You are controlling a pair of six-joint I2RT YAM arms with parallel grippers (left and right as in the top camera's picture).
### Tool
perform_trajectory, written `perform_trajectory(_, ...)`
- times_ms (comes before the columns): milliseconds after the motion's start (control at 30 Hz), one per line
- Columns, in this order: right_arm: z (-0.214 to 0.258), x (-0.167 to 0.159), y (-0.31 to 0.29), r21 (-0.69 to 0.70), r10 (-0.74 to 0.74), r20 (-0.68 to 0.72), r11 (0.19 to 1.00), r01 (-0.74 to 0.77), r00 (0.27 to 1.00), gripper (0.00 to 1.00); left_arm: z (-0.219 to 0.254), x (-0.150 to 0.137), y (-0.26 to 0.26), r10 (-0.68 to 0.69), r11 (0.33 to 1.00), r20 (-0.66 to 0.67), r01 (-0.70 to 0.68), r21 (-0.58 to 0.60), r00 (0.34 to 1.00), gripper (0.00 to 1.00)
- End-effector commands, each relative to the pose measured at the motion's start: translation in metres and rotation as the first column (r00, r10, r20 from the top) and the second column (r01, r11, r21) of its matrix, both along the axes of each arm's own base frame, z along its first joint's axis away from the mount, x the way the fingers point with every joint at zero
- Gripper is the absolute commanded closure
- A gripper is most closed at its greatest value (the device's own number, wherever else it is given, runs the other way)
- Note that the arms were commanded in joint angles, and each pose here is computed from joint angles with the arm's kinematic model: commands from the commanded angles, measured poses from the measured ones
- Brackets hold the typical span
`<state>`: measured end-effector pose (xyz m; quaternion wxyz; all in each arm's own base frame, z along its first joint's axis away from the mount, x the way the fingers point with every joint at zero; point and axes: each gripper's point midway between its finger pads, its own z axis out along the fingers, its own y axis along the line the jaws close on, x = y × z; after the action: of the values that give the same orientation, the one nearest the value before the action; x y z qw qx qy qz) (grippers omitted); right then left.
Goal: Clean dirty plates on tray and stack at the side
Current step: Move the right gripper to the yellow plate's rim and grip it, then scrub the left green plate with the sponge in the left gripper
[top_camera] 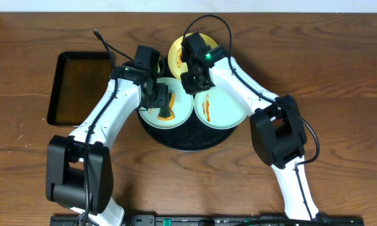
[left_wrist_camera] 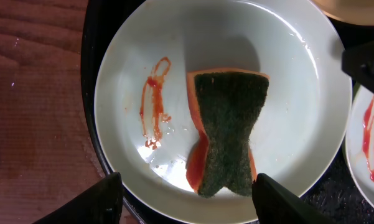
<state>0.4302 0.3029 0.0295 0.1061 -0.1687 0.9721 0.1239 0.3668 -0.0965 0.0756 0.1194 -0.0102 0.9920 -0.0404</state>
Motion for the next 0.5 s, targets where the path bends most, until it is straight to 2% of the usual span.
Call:
perform_trajectory(0,-0.0152,-0.0062,-0.0032,-0.028,0.003,-0.016,1.0,-0.004,1.0,0.79,0.0,0.0009,0.0032,0.006,1.0,0.0,-0.006,0.009,1.0,0.33)
perform_trajectory(467,-0.0173,-0.0072,0.0042,-0.018,0.017,-0.001,1.0,-0.017,1.0,0.89,0.0,0.001,0.0032,0.006,1.0,0.0,-0.006,0.009,1.0,0.33)
